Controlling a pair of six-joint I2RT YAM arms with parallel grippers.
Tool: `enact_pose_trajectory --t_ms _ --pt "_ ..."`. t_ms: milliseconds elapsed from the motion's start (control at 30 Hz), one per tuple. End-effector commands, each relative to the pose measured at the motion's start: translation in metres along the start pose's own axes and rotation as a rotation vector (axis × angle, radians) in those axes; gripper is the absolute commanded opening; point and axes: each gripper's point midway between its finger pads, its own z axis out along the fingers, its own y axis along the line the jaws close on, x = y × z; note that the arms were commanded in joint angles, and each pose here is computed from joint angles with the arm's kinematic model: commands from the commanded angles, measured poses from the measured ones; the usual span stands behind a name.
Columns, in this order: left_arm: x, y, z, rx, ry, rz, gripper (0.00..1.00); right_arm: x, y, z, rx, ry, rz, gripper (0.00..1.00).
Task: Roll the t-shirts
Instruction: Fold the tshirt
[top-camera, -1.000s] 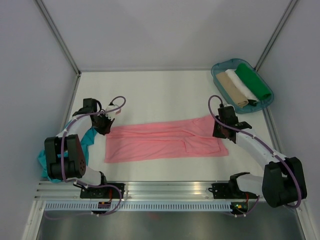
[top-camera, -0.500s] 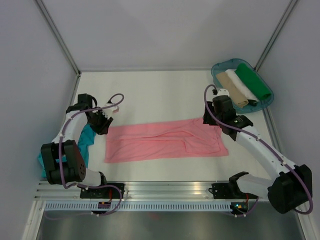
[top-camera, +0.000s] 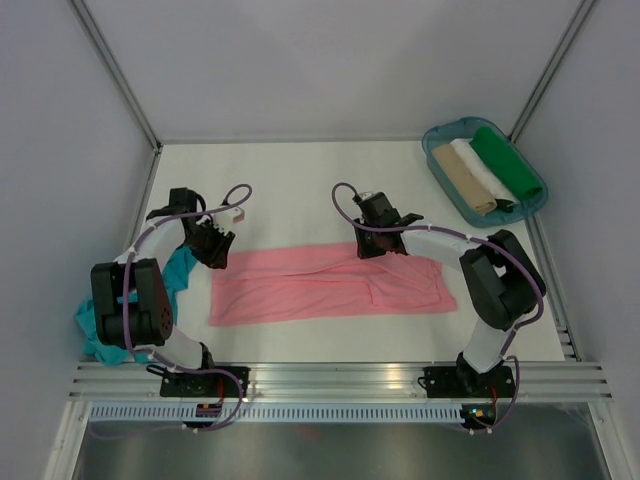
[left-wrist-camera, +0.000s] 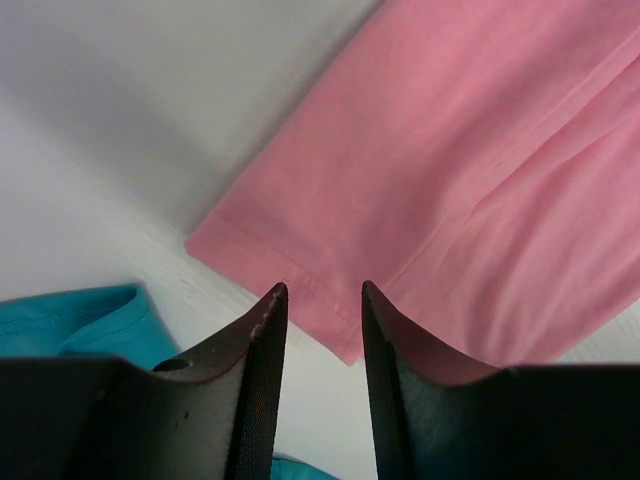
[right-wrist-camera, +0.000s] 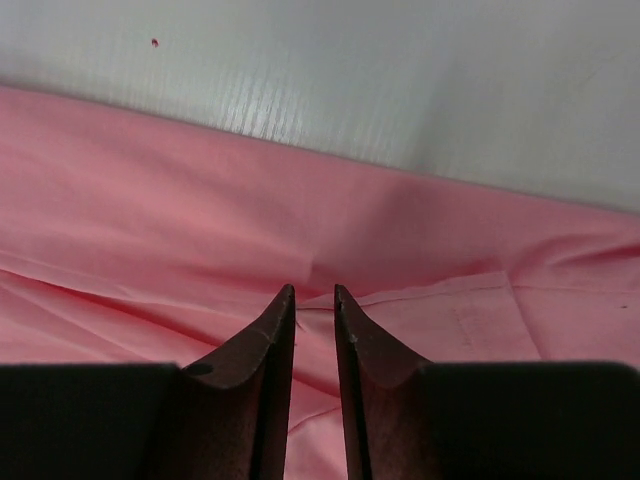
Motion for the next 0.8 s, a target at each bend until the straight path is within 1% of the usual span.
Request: enact_pose_trajectory --t_ms 0,67,133,200,267,300,333,367,400,433,467,500,533,567,600,633,667,700,733,767 --pt "0.009 0.011 0.014 -0.051 0.032 -0.050 0.41 -0.019 0.020 0.000 -0.080 -0.050 -0.017 0.27" --pt "0.020 0.014 0.020 -0.068 0.068 -0.054 0.40 -0.009 0.023 0.002 -0.105 -0.030 -0.022 0.25" --pt "0.026 0.015 0.027 -0.061 0.090 -0.057 0.40 0.001 0.021 0.003 -0.108 0.000 -0.028 0.21" --pt "0.023 0.015 0.027 -0.056 0.082 -0.059 0.40 0.007 0.019 -0.001 -0.097 0.022 -0.027 0.20" --pt "0.007 0.011 0.019 -0.051 0.023 -0.048 0.40 0.001 0.022 -0.010 -0.110 -0.010 -0.019 0.22" --pt "-0.004 0.006 0.016 -0.046 -0.004 -0.021 0.40 -0.012 0.024 -0.022 -0.118 -0.055 -0.014 0.28" --pt "-0.016 0.003 0.009 -0.051 -0.039 0.000 0.40 -0.025 0.026 -0.030 -0.113 -0.095 -0.002 0.31" --pt "-0.033 0.003 0.002 -0.066 -0.070 0.025 0.41 -0.030 0.024 -0.037 -0.099 -0.109 0.006 0.34" --pt "-0.052 -0.013 0.003 -0.049 -0.086 0.073 0.41 -0.043 0.017 -0.049 -0.052 -0.155 0.023 0.38" --pt "-0.065 -0.020 0.001 -0.048 -0.099 0.098 0.41 -0.049 0.014 -0.058 -0.037 -0.172 0.045 0.38" --pt "-0.088 -0.026 -0.005 -0.051 -0.131 0.130 0.42 -0.049 0.002 -0.064 -0.004 -0.163 0.094 0.39" --pt "-0.107 -0.052 -0.002 -0.012 -0.147 0.177 0.44 -0.051 -0.006 -0.076 0.013 -0.181 0.126 0.39" --pt "-0.122 -0.064 -0.001 0.007 -0.165 0.205 0.44 -0.040 -0.020 -0.077 0.039 -0.158 0.159 0.39" --pt "-0.145 -0.075 -0.002 0.024 -0.193 0.210 0.44 -0.036 -0.043 -0.089 0.079 -0.162 0.240 0.39" --pt "-0.162 -0.103 0.004 0.070 -0.203 0.256 0.45 -0.027 -0.057 -0.093 0.111 -0.153 0.273 0.39" --pt "-0.173 -0.116 0.017 0.104 -0.195 0.259 0.45 -0.002 -0.088 -0.093 0.194 -0.112 0.338 0.38" --pt "-0.199 -0.127 0.016 0.115 -0.228 0.243 0.45 0.003 -0.098 -0.105 0.218 -0.138 0.379 0.38" --pt "-0.212 -0.154 0.024 0.152 -0.227 0.276 0.44 0.011 -0.106 -0.107 0.241 -0.138 0.407 0.38" --pt "-0.223 -0.164 0.031 0.150 -0.225 0.283 0.45 0.031 -0.113 -0.106 0.257 -0.110 0.434 0.38" --pt "-0.241 -0.190 0.049 0.178 -0.214 0.308 0.44 0.032 -0.120 -0.112 0.261 -0.138 0.482 0.38"
